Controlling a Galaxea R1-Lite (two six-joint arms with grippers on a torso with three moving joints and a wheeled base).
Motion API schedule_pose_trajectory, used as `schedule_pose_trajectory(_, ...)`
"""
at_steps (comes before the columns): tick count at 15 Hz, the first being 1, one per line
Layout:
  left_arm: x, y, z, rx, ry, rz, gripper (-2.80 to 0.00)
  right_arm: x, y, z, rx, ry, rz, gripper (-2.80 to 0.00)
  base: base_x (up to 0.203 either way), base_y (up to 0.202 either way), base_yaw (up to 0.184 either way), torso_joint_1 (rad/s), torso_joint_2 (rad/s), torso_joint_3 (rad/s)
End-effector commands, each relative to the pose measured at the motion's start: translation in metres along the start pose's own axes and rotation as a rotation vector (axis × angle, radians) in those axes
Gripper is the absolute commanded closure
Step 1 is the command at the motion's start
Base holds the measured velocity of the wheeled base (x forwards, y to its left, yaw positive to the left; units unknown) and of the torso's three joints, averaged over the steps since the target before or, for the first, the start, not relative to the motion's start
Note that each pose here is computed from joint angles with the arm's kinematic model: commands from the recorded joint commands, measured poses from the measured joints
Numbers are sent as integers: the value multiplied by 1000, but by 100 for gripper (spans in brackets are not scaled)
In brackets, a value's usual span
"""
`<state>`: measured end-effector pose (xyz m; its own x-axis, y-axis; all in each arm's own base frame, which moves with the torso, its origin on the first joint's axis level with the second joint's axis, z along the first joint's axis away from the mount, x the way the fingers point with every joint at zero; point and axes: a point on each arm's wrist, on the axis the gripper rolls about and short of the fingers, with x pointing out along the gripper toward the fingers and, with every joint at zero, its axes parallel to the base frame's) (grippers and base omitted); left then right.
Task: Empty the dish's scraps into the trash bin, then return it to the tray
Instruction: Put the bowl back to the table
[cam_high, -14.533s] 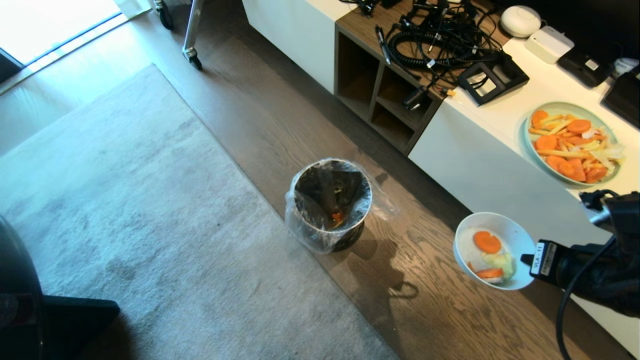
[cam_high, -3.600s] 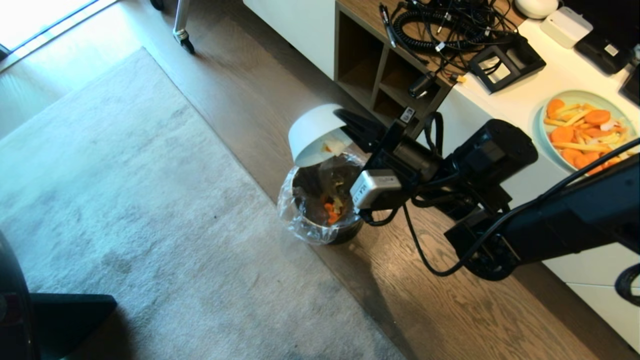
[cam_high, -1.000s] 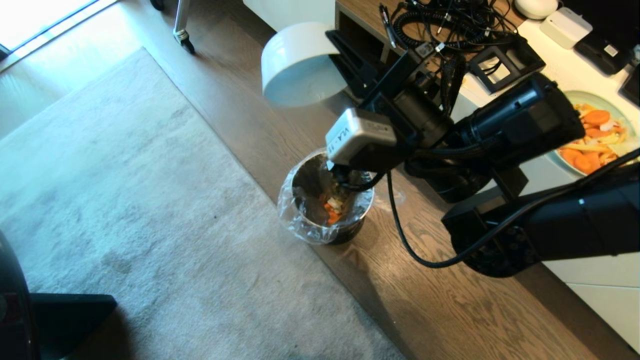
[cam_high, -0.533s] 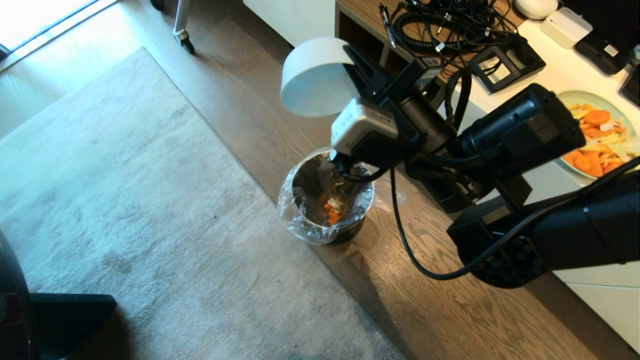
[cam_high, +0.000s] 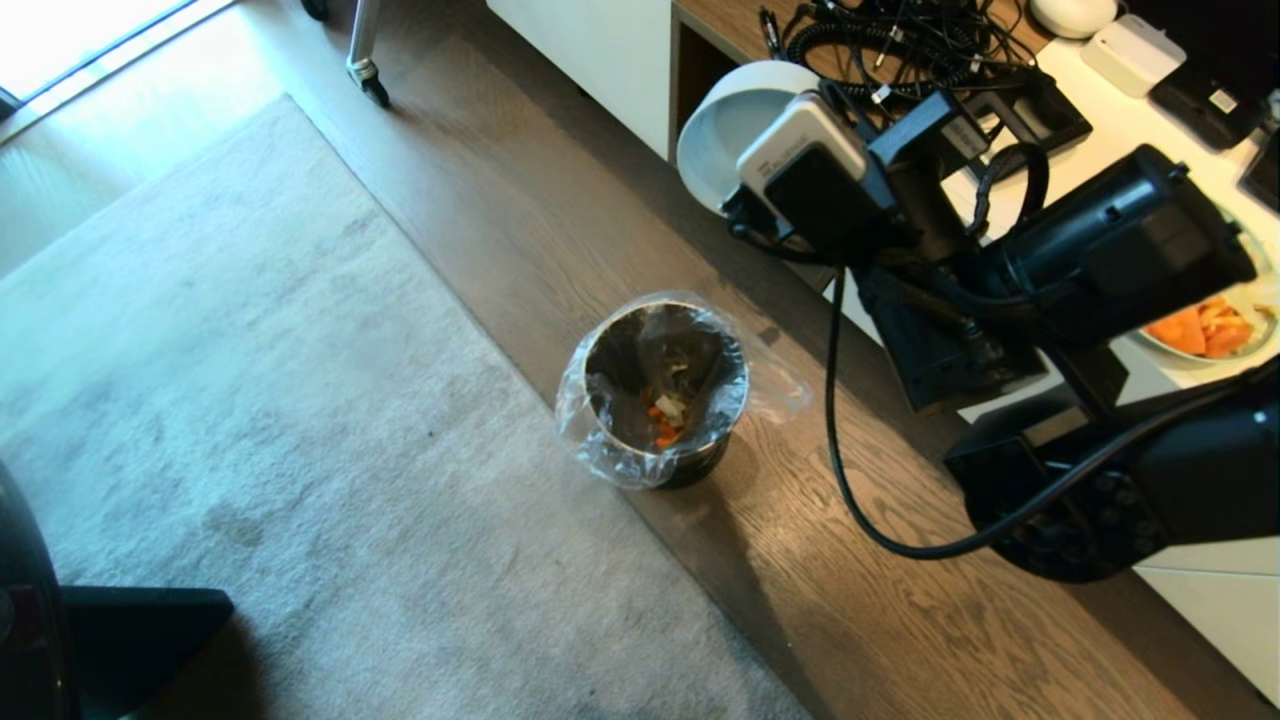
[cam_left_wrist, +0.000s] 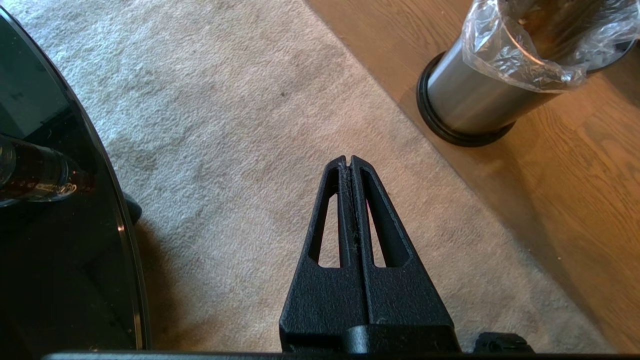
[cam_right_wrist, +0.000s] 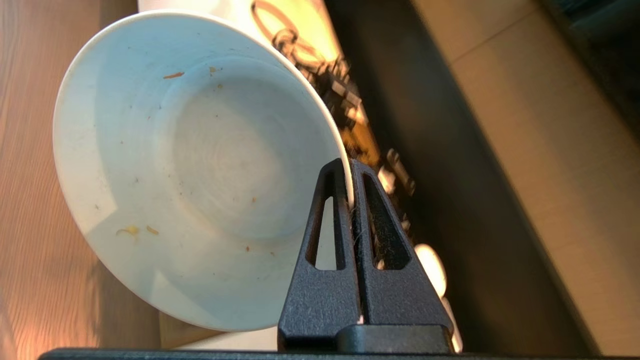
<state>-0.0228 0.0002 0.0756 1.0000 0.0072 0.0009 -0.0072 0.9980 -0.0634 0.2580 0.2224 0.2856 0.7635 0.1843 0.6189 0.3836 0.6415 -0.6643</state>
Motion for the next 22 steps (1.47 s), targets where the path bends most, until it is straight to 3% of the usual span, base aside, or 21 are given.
schedule_pose_trajectory(1,0,0,0,-1,-1,0,0,-1,-9,-13,-20,45,12,0,0,0,0,0,0,0)
schedule_pose_trajectory(6,0,0,0,-1,-1,0,0,-13,-16,-34,27,168,216,0,0,0,0,0,0,0)
schedule_pose_trajectory(10,0,0,0,-1,-1,0,0,-21,-44,-40,59,263,322,0,0,0,0,0,0,0)
schedule_pose_trajectory(13,0,0,0,-1,-1,0,0,-40,-67,-53,182,412,406,0,0,0,0,0,0,0)
schedule_pose_trajectory(18,0,0,0,-1,-1,0,0,-91,-102,-68,236,682,625,0,0,0,0,0,0,0)
schedule_pose_trajectory(20,0,0,0,-1,-1,0,0,-113,-102,-77,350,795,710,0,0,0,0,0,0,0)
schedule_pose_trajectory(22,0,0,0,-1,-1,0,0,-132,-92,-88,441,912,724,0,0,0,0,0,0,0)
